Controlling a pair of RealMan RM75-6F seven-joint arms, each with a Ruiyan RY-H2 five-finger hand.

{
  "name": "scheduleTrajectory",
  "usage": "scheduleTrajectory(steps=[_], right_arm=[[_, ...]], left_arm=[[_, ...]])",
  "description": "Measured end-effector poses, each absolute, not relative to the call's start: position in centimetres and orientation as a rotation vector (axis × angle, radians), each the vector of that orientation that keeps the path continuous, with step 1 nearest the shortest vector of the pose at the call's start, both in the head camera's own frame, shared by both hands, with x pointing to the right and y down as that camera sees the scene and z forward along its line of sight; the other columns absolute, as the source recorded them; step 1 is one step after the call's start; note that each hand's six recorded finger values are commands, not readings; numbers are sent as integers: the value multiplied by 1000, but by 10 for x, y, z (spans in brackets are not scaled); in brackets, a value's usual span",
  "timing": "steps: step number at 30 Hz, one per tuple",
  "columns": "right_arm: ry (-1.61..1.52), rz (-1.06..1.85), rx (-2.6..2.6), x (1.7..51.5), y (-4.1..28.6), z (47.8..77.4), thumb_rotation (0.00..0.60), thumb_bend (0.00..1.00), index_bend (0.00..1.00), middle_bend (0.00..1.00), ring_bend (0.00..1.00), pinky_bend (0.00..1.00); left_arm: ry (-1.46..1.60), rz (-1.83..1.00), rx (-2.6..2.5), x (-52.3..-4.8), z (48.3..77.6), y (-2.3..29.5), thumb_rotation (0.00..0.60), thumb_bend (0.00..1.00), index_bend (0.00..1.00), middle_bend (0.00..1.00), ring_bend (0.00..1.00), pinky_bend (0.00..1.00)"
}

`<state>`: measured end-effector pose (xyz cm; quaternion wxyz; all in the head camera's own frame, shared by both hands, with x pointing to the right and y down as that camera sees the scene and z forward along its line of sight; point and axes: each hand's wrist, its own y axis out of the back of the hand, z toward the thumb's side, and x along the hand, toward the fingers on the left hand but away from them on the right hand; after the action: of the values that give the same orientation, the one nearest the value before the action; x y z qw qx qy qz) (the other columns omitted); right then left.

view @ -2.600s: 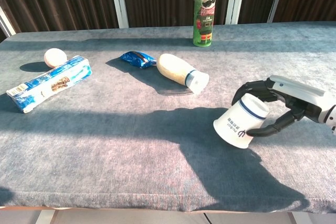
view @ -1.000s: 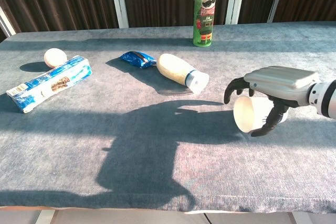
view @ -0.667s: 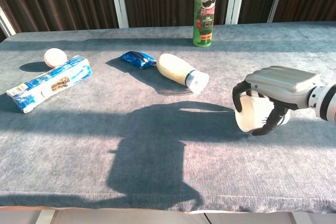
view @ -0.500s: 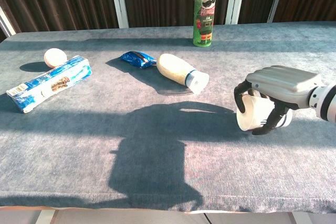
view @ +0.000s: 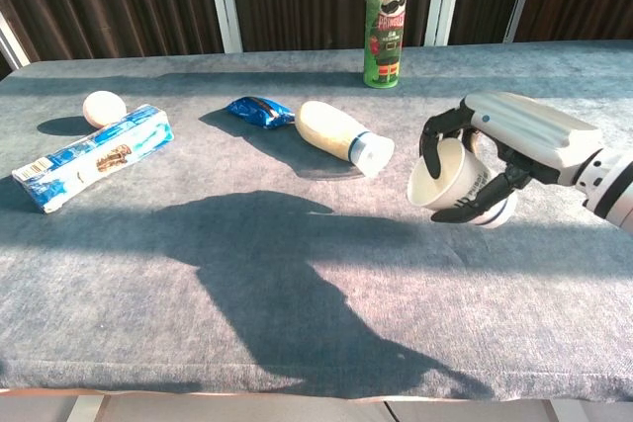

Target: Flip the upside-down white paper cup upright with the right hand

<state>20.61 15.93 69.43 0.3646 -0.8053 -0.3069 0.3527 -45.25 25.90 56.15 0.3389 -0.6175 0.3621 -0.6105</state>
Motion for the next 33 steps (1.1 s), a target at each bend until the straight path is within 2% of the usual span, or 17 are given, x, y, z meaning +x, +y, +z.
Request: scheduleTrajectory(steps=[7,13,19,33], right_arm=[[-863,697,-1974,207,162,694,600,213,698,582,564,669],[-935,591,-2052,203,174,704,600,213,627,581,504,642],[-1024,547,-2180,196,183,716,600,212,570,573,455,607],[-1038,582,-2219,210,185,722,600,213,521,458,354,537]], left_arm=[[947,-1591,-1607,-453,561,259,600,443,286,192,117,299],[949,-1594,-1607,-454,562,258,600,443,287,192,118,299],[954,-1595,-1605,-454,562,258,600,443,287,192,118,299],[959,-1596,-1603,-455,562,257,600,444,287,191,118,300]])
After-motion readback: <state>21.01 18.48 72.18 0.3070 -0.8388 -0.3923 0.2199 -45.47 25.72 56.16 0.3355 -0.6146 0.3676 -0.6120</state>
